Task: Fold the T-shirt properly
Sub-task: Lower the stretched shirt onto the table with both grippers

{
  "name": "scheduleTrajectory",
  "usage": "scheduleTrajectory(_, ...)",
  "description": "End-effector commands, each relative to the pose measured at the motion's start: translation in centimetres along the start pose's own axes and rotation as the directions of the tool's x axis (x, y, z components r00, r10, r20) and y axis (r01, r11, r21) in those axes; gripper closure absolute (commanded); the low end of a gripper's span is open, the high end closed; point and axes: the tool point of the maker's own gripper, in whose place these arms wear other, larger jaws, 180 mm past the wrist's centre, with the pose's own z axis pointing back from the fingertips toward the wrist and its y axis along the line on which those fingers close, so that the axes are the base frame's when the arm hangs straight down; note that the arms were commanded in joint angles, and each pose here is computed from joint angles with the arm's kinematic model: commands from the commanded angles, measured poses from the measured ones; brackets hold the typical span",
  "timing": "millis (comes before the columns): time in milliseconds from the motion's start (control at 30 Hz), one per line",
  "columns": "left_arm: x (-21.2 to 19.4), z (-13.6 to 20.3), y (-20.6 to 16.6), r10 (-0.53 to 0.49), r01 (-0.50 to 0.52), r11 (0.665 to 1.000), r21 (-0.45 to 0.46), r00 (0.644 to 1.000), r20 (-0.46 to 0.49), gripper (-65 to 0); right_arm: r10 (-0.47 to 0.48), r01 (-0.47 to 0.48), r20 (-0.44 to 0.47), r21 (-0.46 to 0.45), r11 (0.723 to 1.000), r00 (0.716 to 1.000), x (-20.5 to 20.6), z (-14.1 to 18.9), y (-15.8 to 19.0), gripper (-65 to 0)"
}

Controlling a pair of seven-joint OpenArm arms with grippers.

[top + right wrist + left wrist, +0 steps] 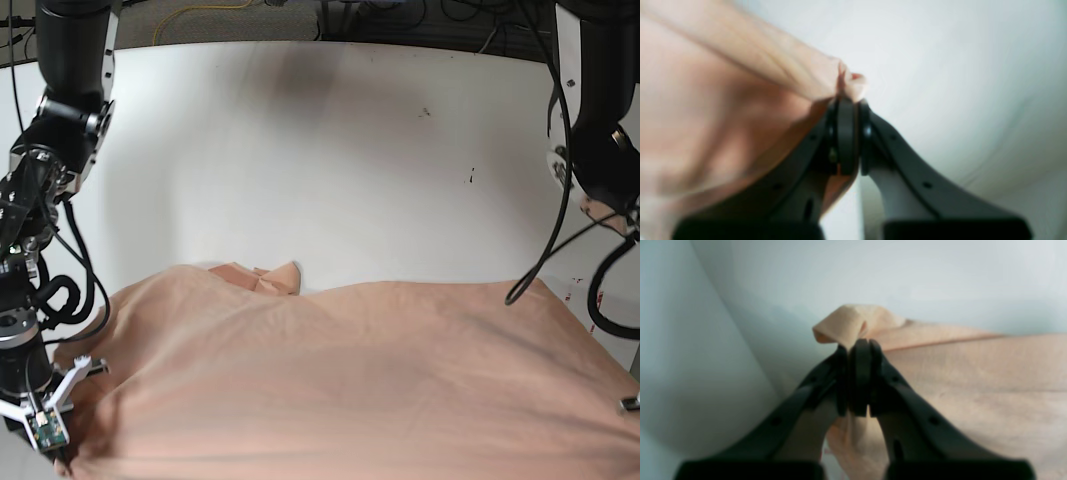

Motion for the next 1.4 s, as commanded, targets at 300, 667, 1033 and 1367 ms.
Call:
scheduleTrajectory(300,-12.5,5.2,1.1,0.131,-0.141,0.99,-0.029,0.968,-0.214,0.0,-0.142,0.17,-0.273,0.081,0.982,0.951,-12.2,3.9,6.3,-2.1)
scheduleTrajectory(667,-21.2,10.3,-0.5,0.19,-0.245,0.967,-0.074,0.881,-0.434,0.0,-0.206,0.317,-0.476,0.165,0.934,0.855,-18.9,9.0,14.1,-2.1)
scheduleTrajectory(1033,-28.7,16.5,-2.0,0.177,-0.283,0.957,-0.058,0.733,-0.657,0.0,-0.204,0.429,-0.631,0.227,0.874,0.749,-22.8,15.0,20.7,-2.1)
scheduleTrajectory(1367,-32.1,21.1,-1.3,0.171,-0.27,0.963,-0.007,0.629,-0.759,0.0,-0.152,0.465,-0.721,0.257,0.848,0.676,-25.3,19.6,23.3,-1.9)
